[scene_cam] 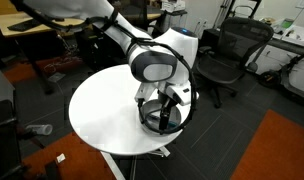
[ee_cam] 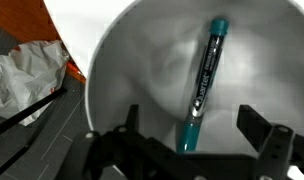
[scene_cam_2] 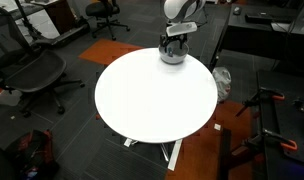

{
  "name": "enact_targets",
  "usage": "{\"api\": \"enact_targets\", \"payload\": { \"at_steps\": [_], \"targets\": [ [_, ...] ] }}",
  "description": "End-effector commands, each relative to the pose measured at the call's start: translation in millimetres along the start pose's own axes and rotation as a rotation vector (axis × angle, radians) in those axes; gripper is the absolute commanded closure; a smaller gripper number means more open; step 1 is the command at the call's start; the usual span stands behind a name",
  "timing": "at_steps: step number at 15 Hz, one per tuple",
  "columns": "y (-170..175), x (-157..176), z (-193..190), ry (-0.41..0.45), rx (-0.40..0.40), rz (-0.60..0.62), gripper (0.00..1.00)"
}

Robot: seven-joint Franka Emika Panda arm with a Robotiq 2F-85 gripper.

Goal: Take the marker out of the grey bowl and put it on the table

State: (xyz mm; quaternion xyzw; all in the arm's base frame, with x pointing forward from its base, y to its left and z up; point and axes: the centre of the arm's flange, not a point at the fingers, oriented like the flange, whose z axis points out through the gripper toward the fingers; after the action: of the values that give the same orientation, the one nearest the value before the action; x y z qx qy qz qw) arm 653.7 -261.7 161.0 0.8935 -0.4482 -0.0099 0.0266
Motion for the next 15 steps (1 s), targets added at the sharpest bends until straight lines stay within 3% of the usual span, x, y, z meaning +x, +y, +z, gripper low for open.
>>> {"api": "enact_targets", "payload": {
  "at_steps": [1, 2, 3, 4, 13, 15],
  "targets": [
    [-2.2, 7.5, 2.5, -0.016, -0.01, 0.036, 0.0],
    [-1.5, 7.7, 4.4, -0.016, -0.012, 0.036, 0.0],
    [-0.7, 7.5, 6.3, -0.016, -0.016, 0.035, 0.25],
    [0.1, 7.4, 7.5, -0.015, -0.022, 0.034, 0.26],
    [0.8, 8.7, 8.3, -0.014, -0.024, 0.034, 0.97],
    [-0.9, 5.2, 2.1, -0.009, -0.015, 0.026, 0.97]
  ]
}}
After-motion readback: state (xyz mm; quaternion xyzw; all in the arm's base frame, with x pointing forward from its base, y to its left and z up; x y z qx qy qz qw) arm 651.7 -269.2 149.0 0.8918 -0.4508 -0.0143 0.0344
